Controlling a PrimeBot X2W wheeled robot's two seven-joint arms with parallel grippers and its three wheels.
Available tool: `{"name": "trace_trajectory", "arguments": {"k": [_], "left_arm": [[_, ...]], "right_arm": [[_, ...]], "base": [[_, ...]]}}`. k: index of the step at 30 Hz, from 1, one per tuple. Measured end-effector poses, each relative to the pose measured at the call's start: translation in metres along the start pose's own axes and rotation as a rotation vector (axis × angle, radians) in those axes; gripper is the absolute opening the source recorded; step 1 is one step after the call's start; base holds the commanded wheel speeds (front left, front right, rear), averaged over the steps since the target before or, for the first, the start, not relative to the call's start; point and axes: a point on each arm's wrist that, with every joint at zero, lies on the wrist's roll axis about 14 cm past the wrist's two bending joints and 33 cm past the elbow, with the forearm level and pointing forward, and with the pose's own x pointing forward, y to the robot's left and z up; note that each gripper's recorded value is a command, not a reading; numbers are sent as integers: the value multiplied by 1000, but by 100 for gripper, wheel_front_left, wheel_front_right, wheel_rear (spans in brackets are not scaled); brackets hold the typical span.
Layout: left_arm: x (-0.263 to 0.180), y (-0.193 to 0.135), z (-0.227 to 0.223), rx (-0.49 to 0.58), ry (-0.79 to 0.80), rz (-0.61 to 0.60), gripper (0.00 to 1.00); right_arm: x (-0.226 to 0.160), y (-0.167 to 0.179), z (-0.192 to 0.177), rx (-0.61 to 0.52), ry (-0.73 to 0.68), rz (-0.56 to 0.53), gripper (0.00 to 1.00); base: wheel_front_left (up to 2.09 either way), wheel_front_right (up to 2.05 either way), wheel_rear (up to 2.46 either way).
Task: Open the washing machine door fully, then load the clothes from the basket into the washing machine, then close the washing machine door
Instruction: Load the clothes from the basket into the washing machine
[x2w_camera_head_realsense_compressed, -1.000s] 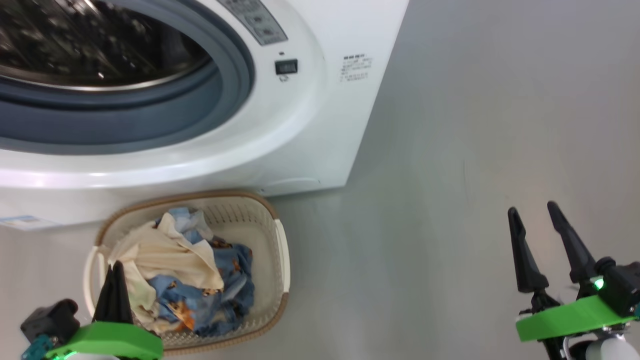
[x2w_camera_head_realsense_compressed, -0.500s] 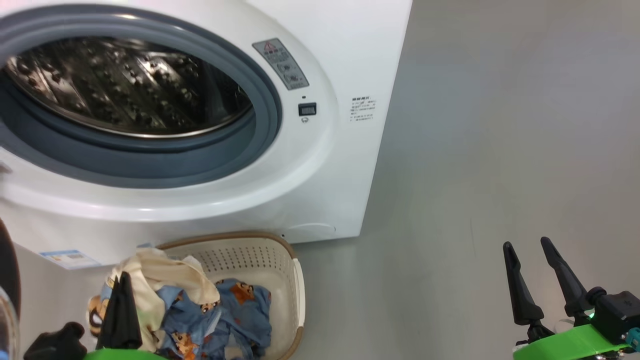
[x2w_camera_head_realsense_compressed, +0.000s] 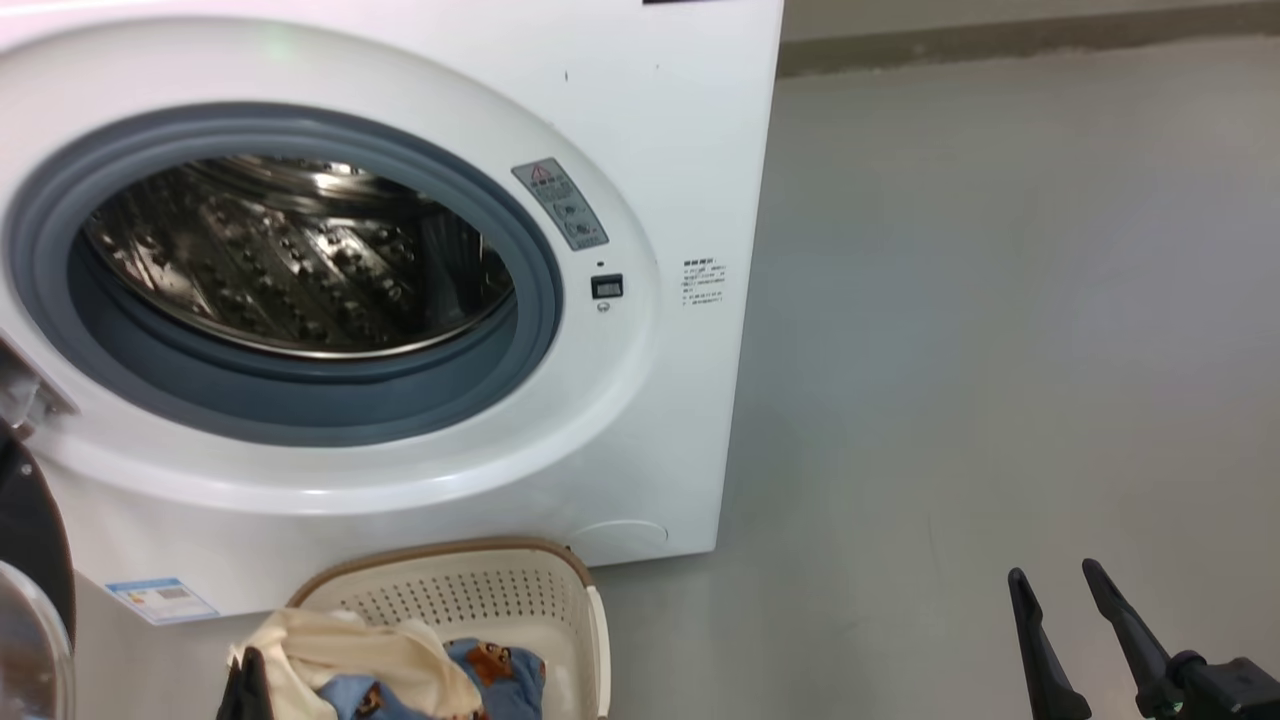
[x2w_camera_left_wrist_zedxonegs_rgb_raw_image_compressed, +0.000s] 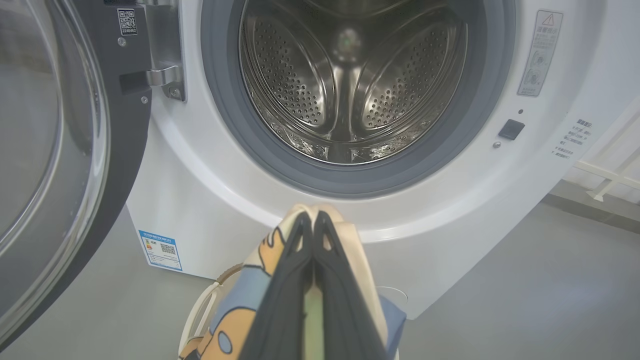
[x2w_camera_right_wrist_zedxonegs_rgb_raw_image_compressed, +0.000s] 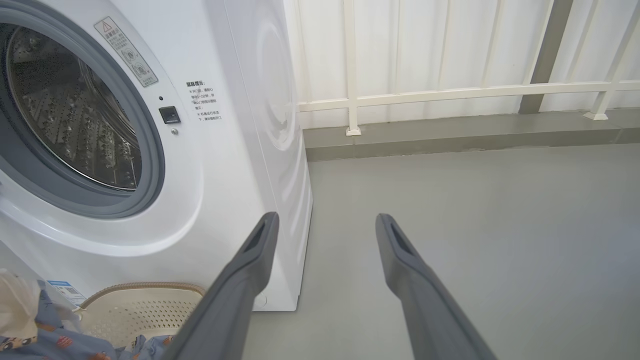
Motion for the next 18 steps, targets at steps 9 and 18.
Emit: {"name": "trace_trajectory", "arguments": {"k": [9, 18], "left_arm": [[-13, -6, 15, -2, -49, -19, 0], [-19, -6, 25, 8, -81, -20, 0]], "right_arm": [[-14, -1, 6, -6, -20, -2, 100], [-14, 5, 8, 4, -28, 10, 100]], "base": [[0, 0, 0], [0, 0, 0]]}}
